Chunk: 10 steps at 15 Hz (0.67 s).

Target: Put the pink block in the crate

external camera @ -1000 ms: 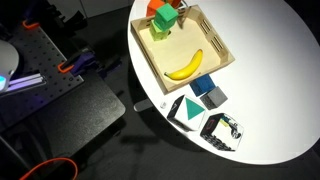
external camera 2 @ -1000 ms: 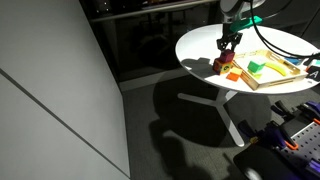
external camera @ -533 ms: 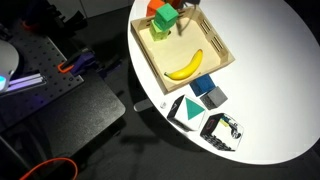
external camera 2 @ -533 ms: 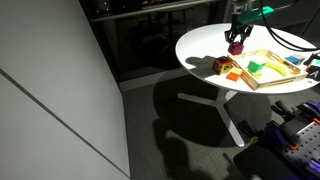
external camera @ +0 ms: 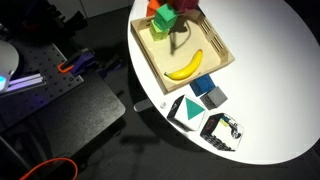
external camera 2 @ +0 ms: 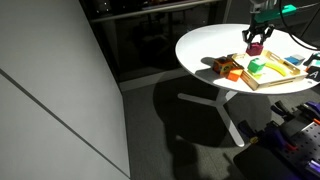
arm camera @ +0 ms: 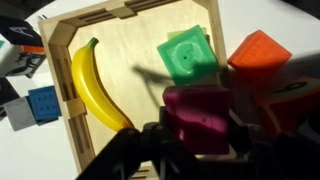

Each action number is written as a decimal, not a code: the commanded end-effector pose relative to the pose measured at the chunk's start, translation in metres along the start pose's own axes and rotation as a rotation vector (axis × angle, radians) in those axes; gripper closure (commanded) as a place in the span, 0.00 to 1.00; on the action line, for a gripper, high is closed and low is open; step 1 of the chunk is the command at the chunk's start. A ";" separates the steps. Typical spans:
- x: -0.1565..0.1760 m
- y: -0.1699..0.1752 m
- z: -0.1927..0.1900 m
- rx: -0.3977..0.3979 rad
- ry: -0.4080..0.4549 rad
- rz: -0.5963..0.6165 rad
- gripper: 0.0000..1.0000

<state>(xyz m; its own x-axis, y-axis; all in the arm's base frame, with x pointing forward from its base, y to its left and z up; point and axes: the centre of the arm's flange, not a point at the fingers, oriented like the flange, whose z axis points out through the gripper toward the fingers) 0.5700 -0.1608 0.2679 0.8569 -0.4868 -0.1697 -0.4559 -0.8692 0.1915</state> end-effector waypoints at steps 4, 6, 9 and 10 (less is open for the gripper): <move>-0.035 0.065 0.004 0.007 -0.016 0.145 0.13; -0.040 0.069 -0.005 0.052 0.017 0.143 0.00; -0.050 0.063 -0.025 0.117 0.068 0.130 0.00; -0.053 0.058 -0.032 0.138 0.079 0.123 0.00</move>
<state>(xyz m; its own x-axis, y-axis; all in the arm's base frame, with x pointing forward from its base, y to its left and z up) 0.5178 -0.1999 0.2961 0.7913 -0.6011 -0.1123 -0.5846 -0.7975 0.1494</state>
